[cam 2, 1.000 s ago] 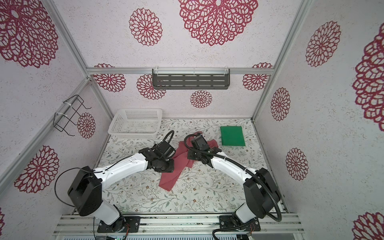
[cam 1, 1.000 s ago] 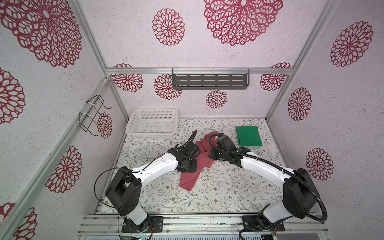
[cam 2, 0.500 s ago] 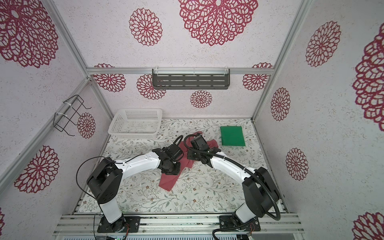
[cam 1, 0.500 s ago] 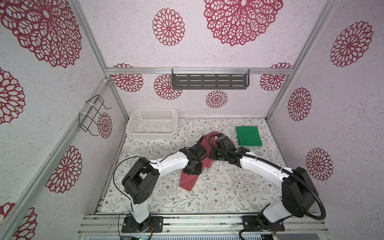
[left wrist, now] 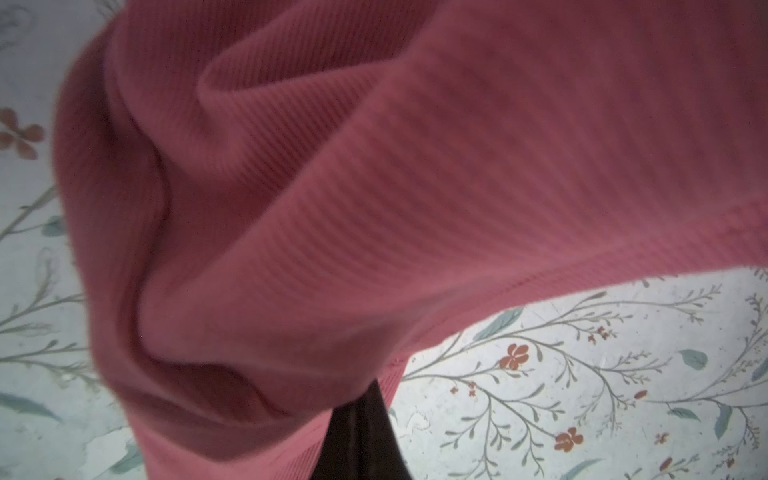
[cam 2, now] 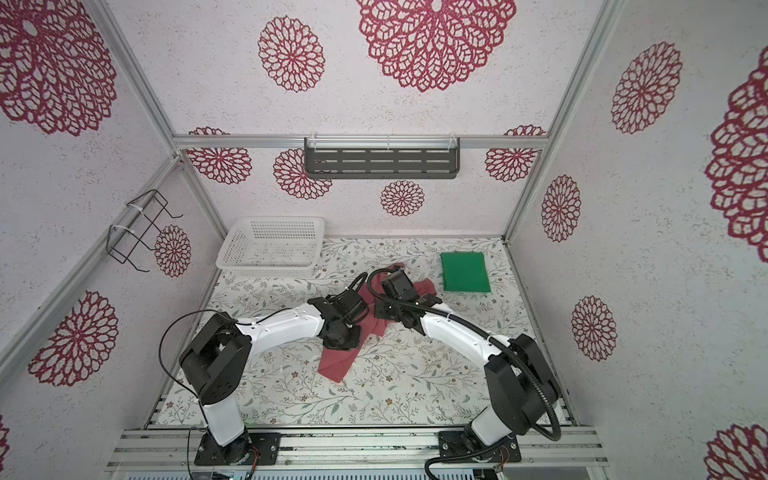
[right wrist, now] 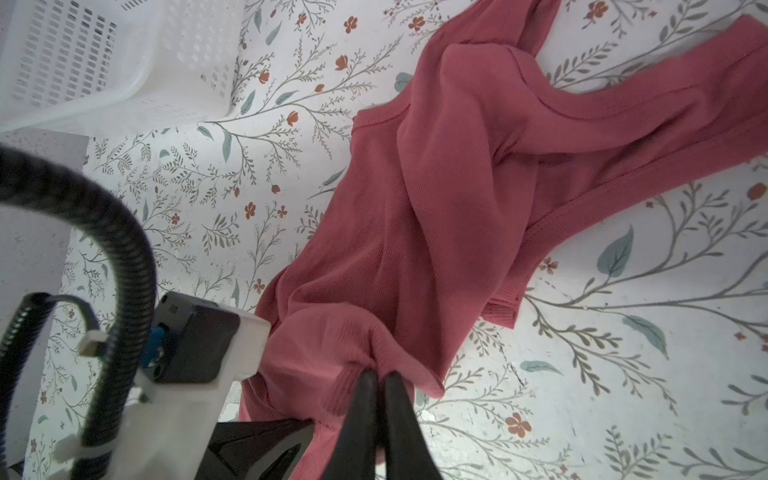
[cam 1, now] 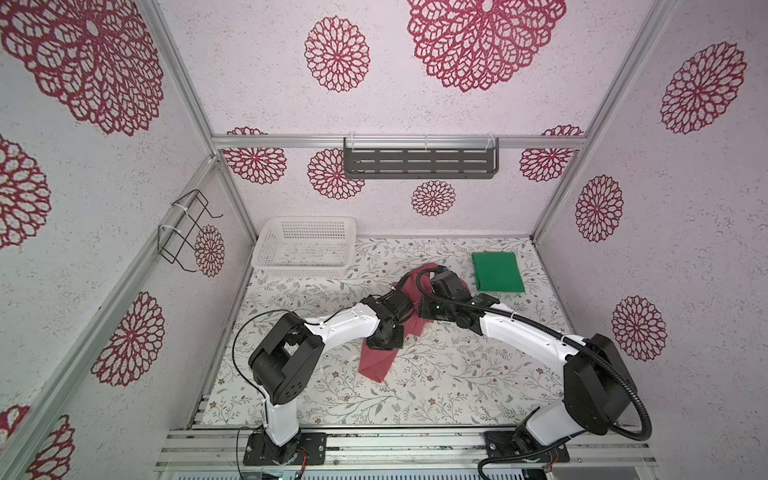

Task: Fold and stack the tank tops

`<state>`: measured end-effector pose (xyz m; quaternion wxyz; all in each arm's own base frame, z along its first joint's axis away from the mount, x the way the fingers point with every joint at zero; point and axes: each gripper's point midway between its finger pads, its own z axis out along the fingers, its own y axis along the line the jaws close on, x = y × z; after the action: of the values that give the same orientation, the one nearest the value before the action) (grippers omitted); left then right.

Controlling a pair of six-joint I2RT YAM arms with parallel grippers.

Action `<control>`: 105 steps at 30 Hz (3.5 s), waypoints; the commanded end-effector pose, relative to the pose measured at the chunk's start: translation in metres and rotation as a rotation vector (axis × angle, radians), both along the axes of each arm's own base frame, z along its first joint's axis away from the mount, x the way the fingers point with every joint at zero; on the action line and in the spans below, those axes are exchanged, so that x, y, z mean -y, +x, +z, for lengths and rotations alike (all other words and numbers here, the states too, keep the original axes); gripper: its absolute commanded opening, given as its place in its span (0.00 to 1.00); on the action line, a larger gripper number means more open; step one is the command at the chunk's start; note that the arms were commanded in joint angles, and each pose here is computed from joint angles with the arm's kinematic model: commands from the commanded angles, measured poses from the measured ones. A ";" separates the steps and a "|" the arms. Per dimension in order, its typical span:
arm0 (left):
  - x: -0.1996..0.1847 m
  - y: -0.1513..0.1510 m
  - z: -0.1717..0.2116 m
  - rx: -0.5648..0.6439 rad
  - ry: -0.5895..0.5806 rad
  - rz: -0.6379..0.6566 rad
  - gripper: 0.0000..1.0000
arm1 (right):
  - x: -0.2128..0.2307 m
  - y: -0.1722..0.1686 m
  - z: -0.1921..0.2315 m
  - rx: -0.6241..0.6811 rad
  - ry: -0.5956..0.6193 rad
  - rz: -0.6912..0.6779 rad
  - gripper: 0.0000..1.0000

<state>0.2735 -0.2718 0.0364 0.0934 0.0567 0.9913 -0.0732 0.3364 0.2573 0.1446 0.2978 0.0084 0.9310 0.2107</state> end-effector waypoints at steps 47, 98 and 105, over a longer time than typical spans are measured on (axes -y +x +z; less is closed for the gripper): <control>-0.062 0.034 0.113 0.212 -0.821 0.440 0.00 | -0.003 -0.049 -0.008 -0.091 0.050 0.302 0.46; -0.077 0.023 0.087 0.132 -0.956 0.502 0.00 | -0.135 -0.068 -0.021 0.033 0.162 0.429 0.00; -0.083 0.019 0.075 0.115 -0.926 0.510 0.00 | -0.104 -0.084 -0.039 -0.019 0.095 0.391 0.00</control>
<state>0.2944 -0.1963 0.1194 0.1785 -0.2260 0.8260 -0.4845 0.2556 0.3752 0.0949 0.2305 -0.1639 0.9040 0.3206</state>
